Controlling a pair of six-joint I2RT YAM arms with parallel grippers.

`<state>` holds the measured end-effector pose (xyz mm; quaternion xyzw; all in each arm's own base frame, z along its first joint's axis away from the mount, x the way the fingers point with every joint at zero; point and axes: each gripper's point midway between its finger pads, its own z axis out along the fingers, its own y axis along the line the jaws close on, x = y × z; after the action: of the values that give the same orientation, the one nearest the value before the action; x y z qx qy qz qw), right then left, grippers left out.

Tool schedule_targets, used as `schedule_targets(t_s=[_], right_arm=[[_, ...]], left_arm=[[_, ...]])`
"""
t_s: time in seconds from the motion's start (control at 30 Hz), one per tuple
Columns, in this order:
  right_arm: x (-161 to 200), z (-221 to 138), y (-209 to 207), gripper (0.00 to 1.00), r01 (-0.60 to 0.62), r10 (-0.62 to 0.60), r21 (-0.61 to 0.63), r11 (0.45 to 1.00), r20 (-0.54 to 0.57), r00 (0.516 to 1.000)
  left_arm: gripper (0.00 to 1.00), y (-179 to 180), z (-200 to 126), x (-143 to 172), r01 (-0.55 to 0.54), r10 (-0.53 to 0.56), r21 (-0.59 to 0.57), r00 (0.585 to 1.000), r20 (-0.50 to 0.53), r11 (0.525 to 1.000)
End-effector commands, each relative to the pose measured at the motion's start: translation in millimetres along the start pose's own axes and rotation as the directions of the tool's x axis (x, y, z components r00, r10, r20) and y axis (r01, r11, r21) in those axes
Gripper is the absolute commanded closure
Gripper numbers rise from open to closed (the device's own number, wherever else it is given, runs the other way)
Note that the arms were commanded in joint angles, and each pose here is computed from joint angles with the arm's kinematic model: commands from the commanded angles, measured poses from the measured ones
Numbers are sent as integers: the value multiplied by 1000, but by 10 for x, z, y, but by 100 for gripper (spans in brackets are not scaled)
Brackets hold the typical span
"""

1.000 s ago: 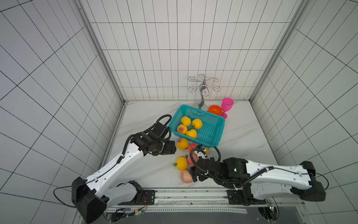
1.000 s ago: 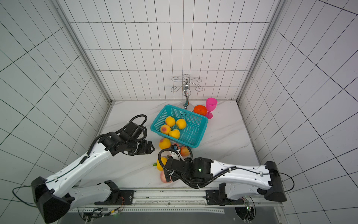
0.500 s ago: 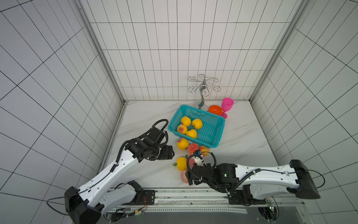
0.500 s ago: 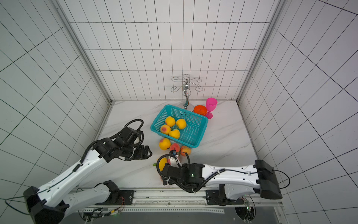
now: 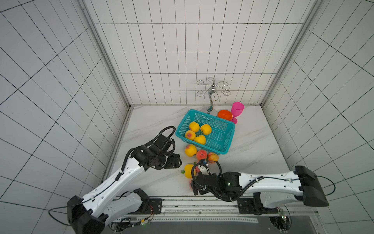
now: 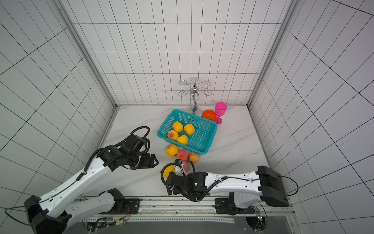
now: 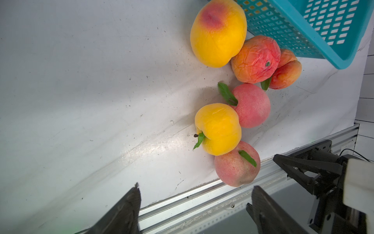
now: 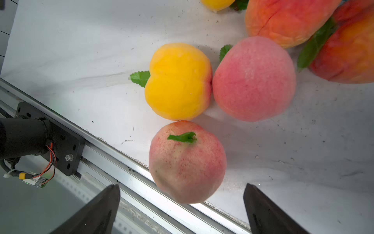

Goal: Put the peaches into the basket
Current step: Pick up the peach from the center of the board.

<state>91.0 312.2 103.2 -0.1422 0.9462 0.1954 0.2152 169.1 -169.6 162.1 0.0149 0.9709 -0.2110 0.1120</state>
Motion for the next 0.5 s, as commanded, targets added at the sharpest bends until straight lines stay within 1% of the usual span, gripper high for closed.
schedule_targets(t_s=[0.0, 0.47], right_arm=[[101, 123, -131, 1, -35, 36, 27, 999, -37, 999], [151, 351, -117, 1, -31, 34, 26, 999, -112, 993]], left_arm=[[16, 0, 0, -23, -6, 6, 2, 1000, 11, 1000], [16, 34, 30, -19, -3, 3, -14, 1000, 6, 1000]])
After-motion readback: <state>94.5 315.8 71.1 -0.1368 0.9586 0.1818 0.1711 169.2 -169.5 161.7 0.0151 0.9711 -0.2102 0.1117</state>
